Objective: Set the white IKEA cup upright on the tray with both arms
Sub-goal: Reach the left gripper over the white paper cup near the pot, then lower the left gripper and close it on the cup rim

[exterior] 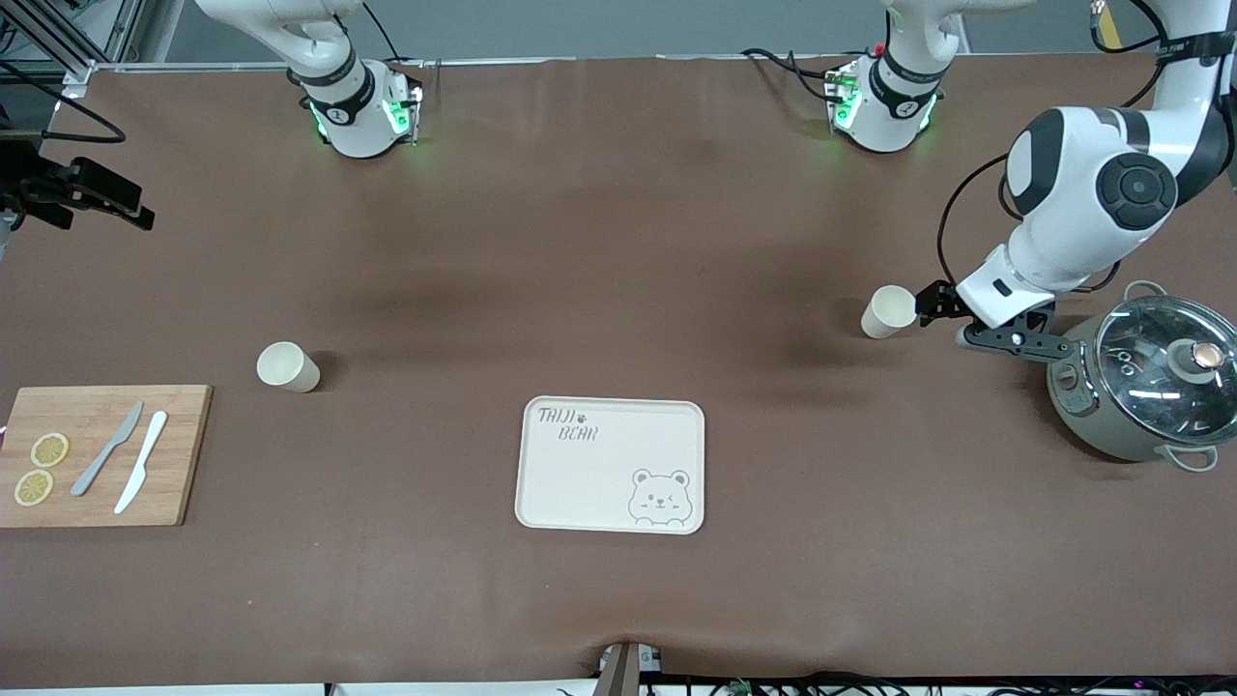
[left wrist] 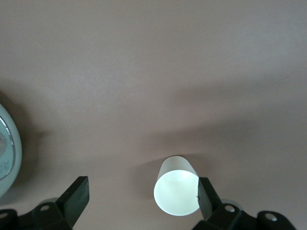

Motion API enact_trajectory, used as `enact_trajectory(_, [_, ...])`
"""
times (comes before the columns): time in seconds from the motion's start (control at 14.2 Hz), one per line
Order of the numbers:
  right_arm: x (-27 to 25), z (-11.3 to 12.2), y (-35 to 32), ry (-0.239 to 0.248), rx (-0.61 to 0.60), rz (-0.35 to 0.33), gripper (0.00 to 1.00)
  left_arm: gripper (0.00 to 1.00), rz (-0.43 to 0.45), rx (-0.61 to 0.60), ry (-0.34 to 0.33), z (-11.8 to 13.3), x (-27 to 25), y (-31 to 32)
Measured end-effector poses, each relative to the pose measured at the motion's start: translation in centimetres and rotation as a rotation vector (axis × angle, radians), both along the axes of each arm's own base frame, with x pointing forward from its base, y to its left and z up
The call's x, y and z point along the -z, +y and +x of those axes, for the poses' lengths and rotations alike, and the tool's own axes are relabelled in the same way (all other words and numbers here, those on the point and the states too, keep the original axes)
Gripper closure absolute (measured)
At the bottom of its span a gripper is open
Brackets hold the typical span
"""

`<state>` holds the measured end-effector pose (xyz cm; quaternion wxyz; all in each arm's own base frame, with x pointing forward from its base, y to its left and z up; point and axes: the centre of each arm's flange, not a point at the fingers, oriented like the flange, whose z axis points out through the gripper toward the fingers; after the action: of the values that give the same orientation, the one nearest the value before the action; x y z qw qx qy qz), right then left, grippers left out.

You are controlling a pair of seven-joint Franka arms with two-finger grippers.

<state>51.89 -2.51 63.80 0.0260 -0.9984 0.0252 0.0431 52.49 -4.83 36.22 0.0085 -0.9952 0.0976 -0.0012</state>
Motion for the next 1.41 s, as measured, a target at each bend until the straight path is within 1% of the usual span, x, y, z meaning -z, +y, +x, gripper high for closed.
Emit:
enact_trajectory(0.21, [0.4, 0.2, -0.1, 0.007, 0.001, 0.0, 0.0, 0.0, -0.004, -0.001, -0.024, -1.7, 3.2, 0.4])
enact_trajectory(0.57, [1.1, 0.7, -0.1, 0.019, 0.002, -0.001, 0.0, 0.0, -0.009, -0.008, -0.047, -4.1, 6.8, 1.0])
enact_trajectory(1.06, [1.4, 0.9, -0.1, 0.024, 0.002, -0.002, 0.0, 0.0, -0.014, -0.007, -0.076, -6.6, 9.8, 1.5])
enact_trajectory(1.41, [2.2, 1.4, -0.1, 0.04, 0.003, -0.003, 0.0, 0.0, -0.019, -0.009, -0.099, -8.0, 11.7, 1.7])
